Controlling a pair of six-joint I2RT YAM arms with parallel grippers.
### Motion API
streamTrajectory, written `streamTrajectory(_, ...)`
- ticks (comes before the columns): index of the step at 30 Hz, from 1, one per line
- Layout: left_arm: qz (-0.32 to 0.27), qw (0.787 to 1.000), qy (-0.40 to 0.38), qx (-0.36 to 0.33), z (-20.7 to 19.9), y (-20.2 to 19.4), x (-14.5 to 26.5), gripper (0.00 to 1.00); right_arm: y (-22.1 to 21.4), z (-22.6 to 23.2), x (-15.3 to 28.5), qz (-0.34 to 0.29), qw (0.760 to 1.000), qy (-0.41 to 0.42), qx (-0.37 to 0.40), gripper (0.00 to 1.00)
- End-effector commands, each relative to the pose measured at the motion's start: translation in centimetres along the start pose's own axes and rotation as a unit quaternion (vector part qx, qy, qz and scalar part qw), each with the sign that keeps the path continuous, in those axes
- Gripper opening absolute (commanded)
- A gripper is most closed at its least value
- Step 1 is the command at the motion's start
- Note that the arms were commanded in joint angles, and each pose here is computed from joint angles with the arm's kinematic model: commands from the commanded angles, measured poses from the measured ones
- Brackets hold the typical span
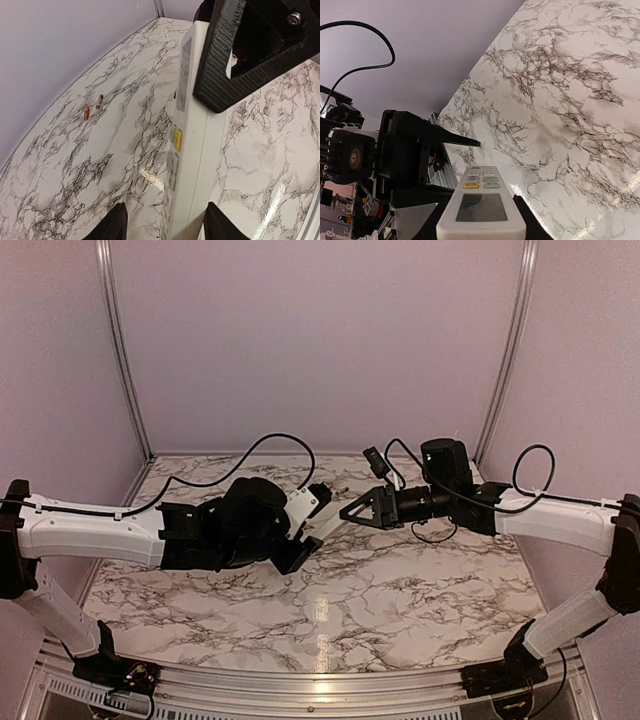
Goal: Load the batteries into the remote control
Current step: Pass from the right arm to the left, then pass from the left arm to the right
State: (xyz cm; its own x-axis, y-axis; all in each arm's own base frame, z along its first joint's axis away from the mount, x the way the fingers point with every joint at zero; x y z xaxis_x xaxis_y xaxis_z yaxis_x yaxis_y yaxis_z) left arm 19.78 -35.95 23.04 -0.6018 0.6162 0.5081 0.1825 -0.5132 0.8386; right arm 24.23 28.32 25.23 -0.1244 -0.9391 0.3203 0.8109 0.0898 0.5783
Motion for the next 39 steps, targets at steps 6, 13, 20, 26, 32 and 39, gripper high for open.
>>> streamTrajectory(6,0.029,0.999,0.012,-0.032,-0.5,-0.2,-1.3,0.49,0.5,0.2,-0.1,0.002,1.0,0.009,-0.014,0.0)
streamTrajectory(13,0.037,0.998,0.01,-0.044,-0.6,-0.4,-1.6,0.25,0.6,0.3,-0.2,0.004,1.0,0.014,-0.016,0.07)
streamTrajectory(20,0.013,0.993,-0.111,0.021,-1.0,1.0,-0.5,0.07,2.6,1.9,1.5,-0.028,0.998,0.019,0.058,0.69)
streamTrajectory(26,-0.033,0.962,-0.253,0.096,-0.5,2.3,1.6,0.02,3.4,4.1,3.4,-0.057,0.987,0.009,0.15,0.83)
streamTrajectory(32,-0.064,0.918,-0.373,0.116,-0.9,3.5,3.1,0.02,3.0,6.3,5.5,-0.091,0.97,0.031,0.225,0.99)
streamTrajectory(39,-0.092,0.887,-0.437,0.113,-1.8,4.9,4.2,0.01,1.7,7.5,4.4,-0.04,0.963,0.127,0.234,0.88)
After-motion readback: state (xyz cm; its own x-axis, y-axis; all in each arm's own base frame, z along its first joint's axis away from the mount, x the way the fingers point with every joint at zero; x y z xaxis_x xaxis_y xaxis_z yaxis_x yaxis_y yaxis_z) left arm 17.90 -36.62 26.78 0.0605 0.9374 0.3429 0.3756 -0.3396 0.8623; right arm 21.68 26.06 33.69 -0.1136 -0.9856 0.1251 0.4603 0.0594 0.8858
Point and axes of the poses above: each gripper's point midway between its finger pads, its own x axis back along the fingers, its own z axis along the line the jaws close on, y = z × x, the point moved 6 cm from there along x, back along the fingers, and after that the axes turned 2 degrees about -x, right-handed, at the moved point
